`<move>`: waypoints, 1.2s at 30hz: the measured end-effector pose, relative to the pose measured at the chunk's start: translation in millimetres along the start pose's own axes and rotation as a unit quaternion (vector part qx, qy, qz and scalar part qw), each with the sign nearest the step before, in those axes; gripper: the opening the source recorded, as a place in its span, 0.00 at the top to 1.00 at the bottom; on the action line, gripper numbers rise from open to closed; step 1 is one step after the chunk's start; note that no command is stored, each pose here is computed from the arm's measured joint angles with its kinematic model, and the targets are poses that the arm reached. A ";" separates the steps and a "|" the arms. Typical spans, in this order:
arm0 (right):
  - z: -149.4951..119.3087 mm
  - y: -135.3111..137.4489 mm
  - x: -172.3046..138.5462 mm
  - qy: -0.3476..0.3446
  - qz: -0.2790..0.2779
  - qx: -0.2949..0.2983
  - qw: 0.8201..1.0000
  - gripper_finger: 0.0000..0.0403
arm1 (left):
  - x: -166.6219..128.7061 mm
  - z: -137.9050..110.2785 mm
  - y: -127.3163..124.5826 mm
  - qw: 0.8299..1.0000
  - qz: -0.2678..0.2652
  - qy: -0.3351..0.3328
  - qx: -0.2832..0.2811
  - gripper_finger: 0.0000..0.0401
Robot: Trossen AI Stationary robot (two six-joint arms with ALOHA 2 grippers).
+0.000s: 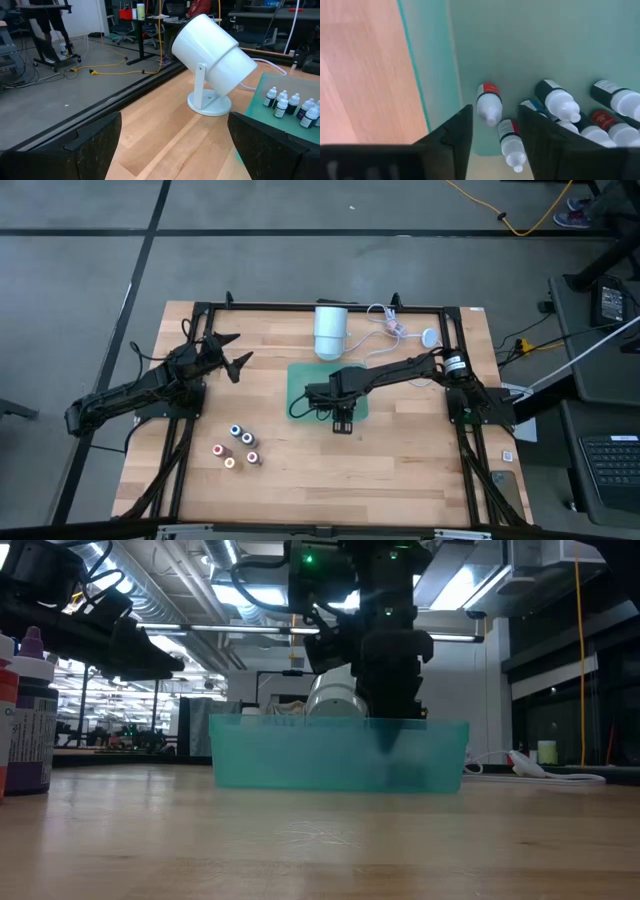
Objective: Pick & Place food coloring
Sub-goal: Put the small red food coloring bottle into the green bin, then put the large blue food coloring bottle into the green bin
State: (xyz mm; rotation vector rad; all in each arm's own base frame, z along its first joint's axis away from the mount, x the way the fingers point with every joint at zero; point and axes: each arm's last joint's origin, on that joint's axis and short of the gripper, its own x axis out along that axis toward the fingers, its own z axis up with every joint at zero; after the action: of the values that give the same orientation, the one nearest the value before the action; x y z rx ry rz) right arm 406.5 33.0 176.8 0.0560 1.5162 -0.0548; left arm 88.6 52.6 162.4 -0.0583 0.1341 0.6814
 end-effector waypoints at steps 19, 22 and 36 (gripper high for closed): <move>-35.7 -10.5 -76.1 -0.228 -0.040 0.030 0.972 0.34 | 0.0 -0.1 0.0 1.000 0.000 0.000 0.000 0.10; -57.6 -17.4 -82.1 -0.263 -0.080 0.040 0.961 0.24 | 0.0 -0.1 0.0 1.000 0.000 0.000 0.000 0.10; -157.5 -70.1 -88.9 -0.450 -0.242 0.104 0.853 0.02 | 0.0 -0.1 0.0 1.000 0.000 0.000 0.000 0.10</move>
State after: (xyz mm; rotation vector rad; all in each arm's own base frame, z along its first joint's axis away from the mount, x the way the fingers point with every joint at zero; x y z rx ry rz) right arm 239.9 -25.7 256.9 -0.1659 0.5410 -0.5746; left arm 88.6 52.6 162.3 -0.0584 0.1343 0.6818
